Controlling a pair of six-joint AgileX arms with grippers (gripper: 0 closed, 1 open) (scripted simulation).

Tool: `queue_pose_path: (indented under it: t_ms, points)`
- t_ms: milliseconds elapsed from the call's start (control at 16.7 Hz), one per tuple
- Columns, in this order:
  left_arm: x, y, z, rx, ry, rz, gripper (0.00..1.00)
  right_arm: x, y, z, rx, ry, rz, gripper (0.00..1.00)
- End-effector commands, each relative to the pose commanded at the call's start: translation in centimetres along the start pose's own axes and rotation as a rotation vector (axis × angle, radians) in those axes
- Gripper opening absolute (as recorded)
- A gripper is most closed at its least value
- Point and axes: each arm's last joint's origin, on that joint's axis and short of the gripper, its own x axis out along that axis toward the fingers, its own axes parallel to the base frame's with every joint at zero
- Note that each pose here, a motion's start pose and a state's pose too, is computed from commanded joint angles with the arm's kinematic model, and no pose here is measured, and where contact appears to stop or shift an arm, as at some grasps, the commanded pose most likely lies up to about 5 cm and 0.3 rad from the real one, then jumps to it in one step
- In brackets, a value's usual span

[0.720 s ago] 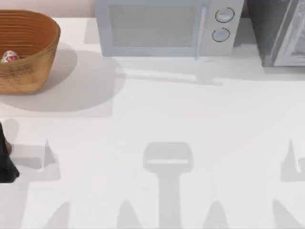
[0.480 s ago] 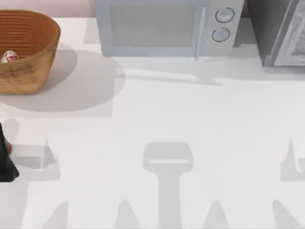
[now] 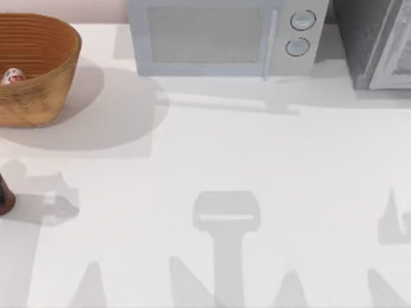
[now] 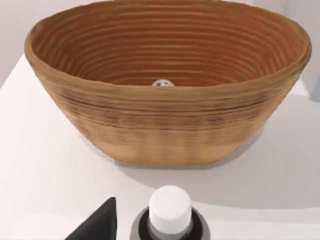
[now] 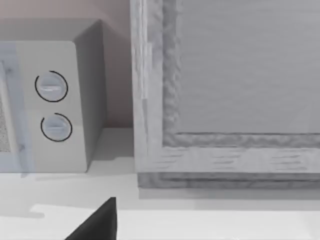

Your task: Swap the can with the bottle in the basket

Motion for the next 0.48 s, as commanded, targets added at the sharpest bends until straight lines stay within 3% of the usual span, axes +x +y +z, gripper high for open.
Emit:
queue_pose_path:
  t_ms: [240,480]
  points:
    - [2.8,0.7,6.3,0.002,0.198,-0.019,1.0,0.0,0.0,0.0,0.0,0.0,0.0,1.0]
    - [8.7,1.8,11.7,-0.008,0.412,-0.057,1.0,0.0,0.0,0.0,0.0,0.0,0.0,1.0]
